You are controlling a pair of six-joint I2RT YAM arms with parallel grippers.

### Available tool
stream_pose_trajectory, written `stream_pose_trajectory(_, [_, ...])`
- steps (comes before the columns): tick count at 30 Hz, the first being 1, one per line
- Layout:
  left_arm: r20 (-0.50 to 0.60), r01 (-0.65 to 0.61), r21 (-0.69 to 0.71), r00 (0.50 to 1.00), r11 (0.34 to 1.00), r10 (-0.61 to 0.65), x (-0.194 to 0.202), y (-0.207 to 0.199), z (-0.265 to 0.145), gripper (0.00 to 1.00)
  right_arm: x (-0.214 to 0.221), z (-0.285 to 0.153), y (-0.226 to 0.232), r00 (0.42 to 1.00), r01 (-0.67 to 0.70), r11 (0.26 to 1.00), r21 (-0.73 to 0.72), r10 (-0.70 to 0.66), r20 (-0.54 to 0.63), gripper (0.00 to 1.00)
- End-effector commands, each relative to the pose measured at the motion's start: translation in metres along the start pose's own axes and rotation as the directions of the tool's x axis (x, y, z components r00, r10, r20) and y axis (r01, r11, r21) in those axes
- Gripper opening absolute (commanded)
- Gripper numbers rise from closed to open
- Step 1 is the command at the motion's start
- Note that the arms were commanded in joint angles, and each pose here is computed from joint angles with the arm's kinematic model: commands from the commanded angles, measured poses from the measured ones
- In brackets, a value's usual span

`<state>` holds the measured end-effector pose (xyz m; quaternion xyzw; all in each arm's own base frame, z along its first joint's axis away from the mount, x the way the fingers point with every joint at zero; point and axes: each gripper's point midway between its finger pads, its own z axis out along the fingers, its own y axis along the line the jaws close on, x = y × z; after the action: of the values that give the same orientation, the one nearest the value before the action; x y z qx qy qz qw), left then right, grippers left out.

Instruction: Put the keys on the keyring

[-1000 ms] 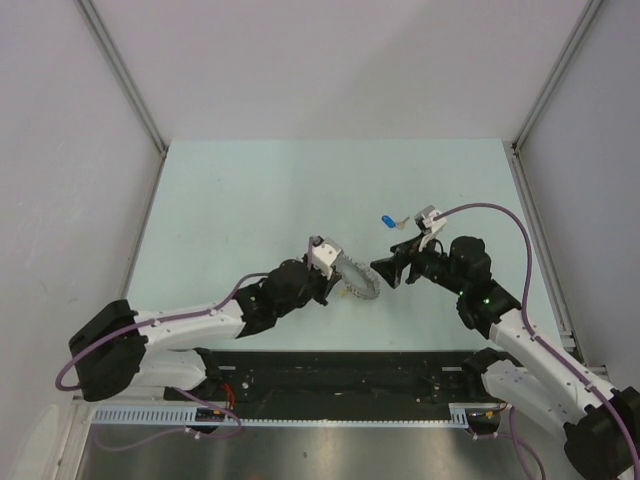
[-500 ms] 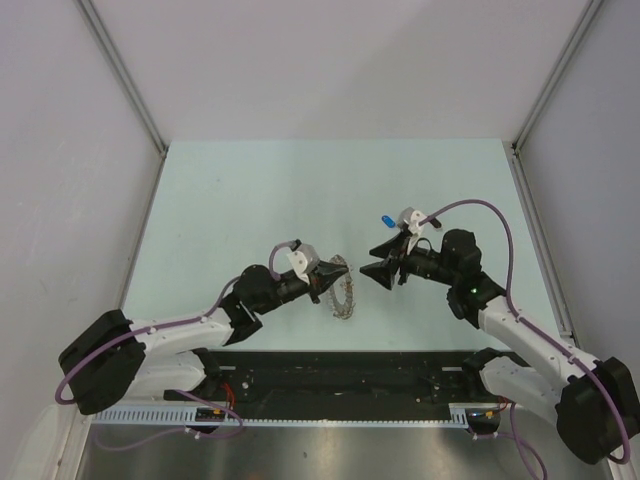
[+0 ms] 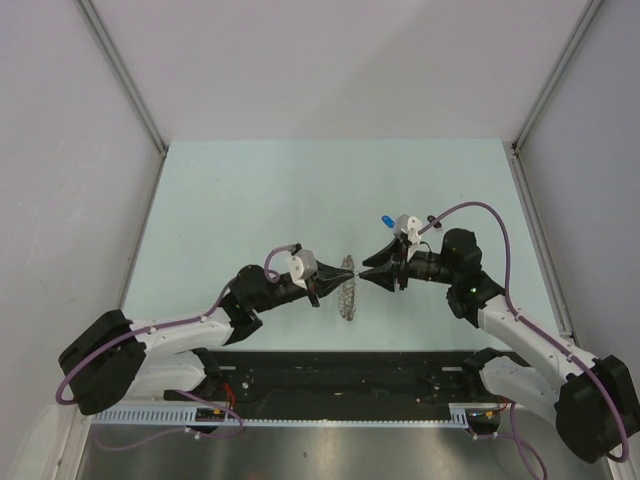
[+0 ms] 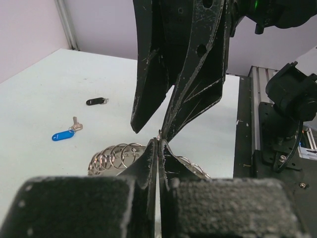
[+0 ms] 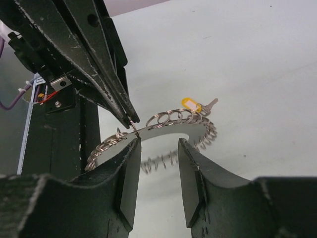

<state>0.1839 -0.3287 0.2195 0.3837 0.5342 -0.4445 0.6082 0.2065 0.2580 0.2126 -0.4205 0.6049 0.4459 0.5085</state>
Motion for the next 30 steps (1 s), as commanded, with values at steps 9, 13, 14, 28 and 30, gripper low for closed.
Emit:
stream_pose_trajectory(9, [0.138, -0.076, 0.041, 0.988, 0.996, 0.07, -0.044, -0.005, 0.009, 0.0, -0.022, -0.005, 0.026, 0.993, 0.107, 0.988, -0.112, -0.1, 0.06, 0.41])
stream_pose_trajectory(13, [0.146, -0.079, 0.049, 0.987, 0.996, 0.071, -0.046, -0.007, 0.008, 0.0, -0.021, -0.005, 0.029, 0.993, 0.108, 0.986, -0.13, -0.1, 0.061, 0.39])
stream_pose_trajectory(14, [0.147, -0.079, 0.054, 0.987, 0.995, 0.07, -0.047, -0.008, 0.008, 0.0, -0.021, -0.005, 0.029, 0.993, 0.106, 0.986, -0.13, -0.099, 0.06, 0.37])
stream_pose_trajectory(28, [0.184, -0.083, 0.11, 0.981, 0.99, 0.062, -0.059, -0.019, 0.006, 0.0, -0.019, -0.003, 0.032, 0.994, 0.1, 0.981, -0.164, -0.091, 0.06, 0.18])
stream_pose_trajectory(30, [0.185, -0.08, 0.115, 0.981, 0.99, 0.058, -0.059, -0.02, 0.006, 0.0, -0.022, -0.004, 0.033, 0.993, 0.107, 0.98, -0.168, -0.097, 0.068, 0.14])
